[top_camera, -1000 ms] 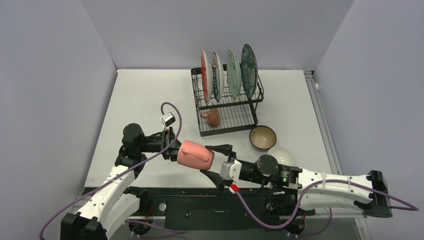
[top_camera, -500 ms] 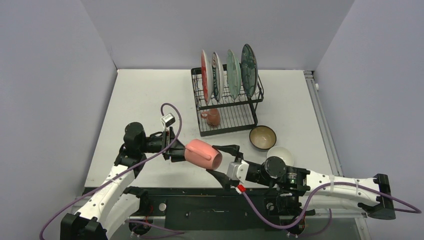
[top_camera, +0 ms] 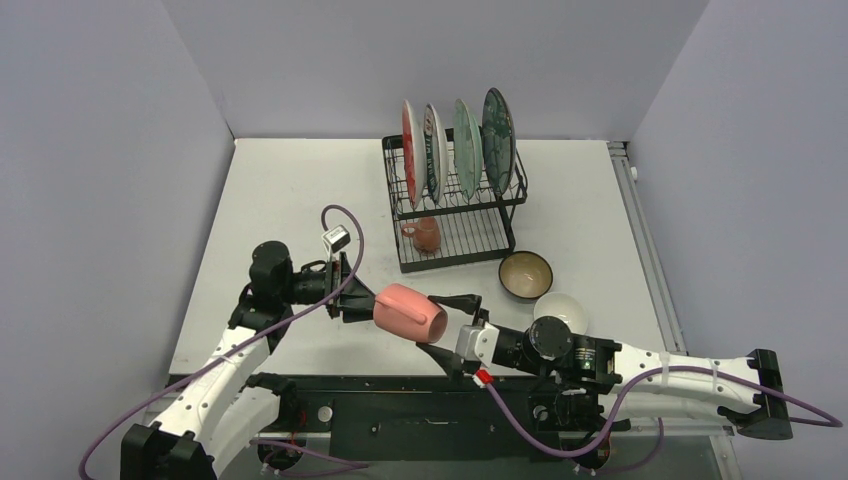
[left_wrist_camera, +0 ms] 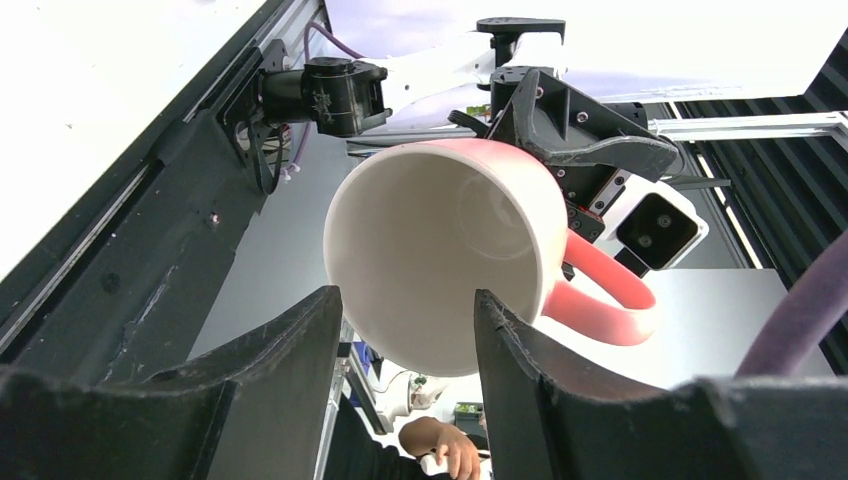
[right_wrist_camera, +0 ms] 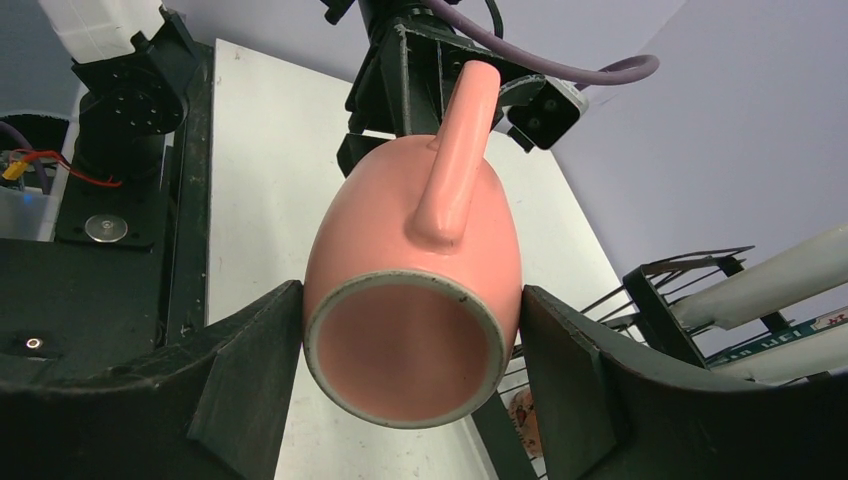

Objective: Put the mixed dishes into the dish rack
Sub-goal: Pick up the cup at the center of the board.

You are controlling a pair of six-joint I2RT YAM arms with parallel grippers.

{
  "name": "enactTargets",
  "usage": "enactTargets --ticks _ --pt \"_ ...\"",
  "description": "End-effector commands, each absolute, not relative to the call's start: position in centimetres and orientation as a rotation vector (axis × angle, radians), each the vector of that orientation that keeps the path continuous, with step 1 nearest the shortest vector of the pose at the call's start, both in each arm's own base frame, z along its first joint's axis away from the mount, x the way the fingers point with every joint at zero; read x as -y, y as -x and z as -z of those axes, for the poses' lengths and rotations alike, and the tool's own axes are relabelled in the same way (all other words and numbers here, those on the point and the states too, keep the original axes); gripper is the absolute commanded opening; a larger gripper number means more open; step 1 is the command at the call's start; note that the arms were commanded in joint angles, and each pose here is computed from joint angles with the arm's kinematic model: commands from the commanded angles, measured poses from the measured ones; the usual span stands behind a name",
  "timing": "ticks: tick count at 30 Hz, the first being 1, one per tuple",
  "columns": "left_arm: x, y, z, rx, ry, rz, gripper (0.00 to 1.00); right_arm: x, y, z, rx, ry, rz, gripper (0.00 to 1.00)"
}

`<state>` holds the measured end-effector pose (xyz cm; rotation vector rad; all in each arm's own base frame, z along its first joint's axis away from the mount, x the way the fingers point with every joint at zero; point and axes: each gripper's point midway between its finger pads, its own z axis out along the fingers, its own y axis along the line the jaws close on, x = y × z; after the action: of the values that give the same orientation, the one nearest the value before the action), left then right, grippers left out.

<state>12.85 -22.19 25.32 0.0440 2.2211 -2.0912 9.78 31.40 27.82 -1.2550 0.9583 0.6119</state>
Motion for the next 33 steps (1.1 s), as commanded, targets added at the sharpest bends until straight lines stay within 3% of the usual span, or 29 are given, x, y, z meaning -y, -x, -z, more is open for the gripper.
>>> enactTargets --ticks 1,33 --pt "22.2 -13.1 -26.2 -2.177 -0.13 2.05 0.48 -31.2 -9.9 -32.1 -0.888 1.104 -0.655 0.0" --pt "22.1 -13.6 -16.1 -2.422 0.18 1.86 0.42 -32.3 -10.1 -27.1 -1.021 1.062 -0.74 0.0"
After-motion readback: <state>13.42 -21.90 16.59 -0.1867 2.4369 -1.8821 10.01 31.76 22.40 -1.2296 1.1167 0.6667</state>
